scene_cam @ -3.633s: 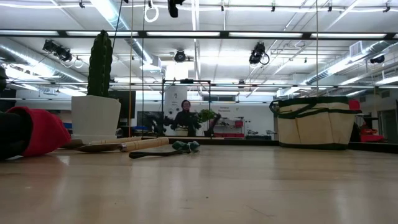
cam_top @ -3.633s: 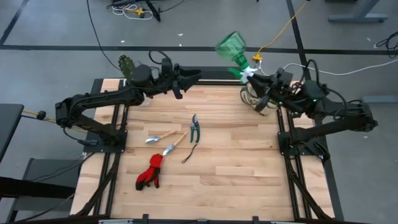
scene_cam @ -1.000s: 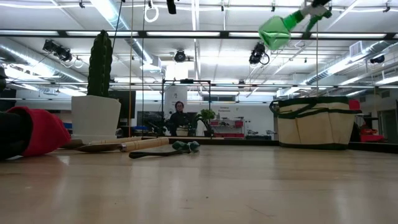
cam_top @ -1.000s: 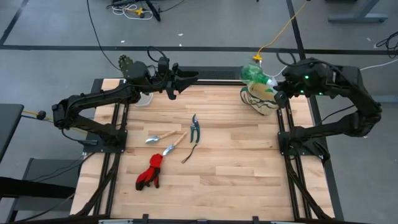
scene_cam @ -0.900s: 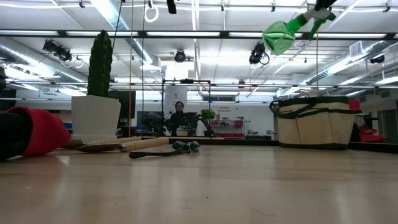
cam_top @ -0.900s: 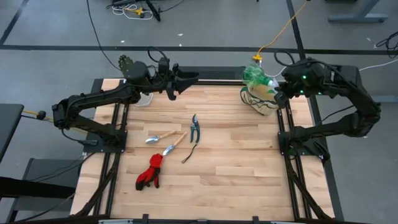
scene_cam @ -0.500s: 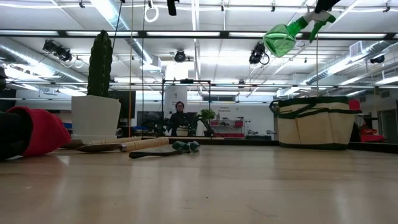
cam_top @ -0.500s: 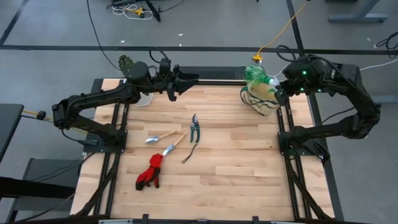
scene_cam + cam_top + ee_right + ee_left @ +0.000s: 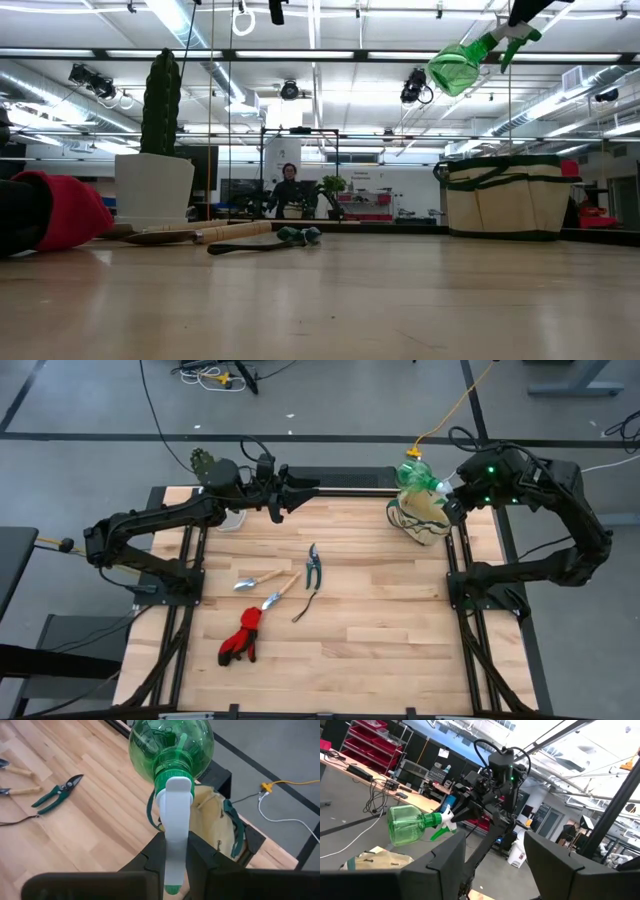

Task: Pick & Place Garden tools in Gardening bag
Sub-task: Put the green spray bottle into the white gardening bag

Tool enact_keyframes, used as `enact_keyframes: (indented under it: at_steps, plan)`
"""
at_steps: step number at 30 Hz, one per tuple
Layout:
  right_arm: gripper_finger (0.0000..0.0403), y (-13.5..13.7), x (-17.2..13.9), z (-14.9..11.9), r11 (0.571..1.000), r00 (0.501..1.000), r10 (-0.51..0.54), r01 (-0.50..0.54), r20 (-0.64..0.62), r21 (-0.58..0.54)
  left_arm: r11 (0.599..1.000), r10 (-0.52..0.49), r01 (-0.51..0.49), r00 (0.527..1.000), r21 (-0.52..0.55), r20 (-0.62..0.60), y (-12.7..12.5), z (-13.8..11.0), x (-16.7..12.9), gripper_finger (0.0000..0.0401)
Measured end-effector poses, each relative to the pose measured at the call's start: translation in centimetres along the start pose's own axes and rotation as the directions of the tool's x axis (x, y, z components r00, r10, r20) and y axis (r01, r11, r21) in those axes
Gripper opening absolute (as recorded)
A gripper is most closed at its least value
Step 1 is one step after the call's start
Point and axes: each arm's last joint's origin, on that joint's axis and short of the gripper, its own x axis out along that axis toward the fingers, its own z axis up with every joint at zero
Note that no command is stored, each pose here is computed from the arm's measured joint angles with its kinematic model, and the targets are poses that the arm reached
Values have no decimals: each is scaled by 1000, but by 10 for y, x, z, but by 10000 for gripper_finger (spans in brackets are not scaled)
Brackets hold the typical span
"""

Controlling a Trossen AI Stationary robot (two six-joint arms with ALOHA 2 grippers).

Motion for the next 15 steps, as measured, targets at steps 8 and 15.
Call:
enact_keyframes:
  at_steps: [8,15]
  plan:
    - [52,-1,1,0,998,998,57,-56,-15,23,1000,-12,12,1000,1,-8,0,0,0,209]
    - [52,-2,1,0,998,999,51,-51,-15,27,1000,-12,12,1000,1,-8,0,0,0,209]
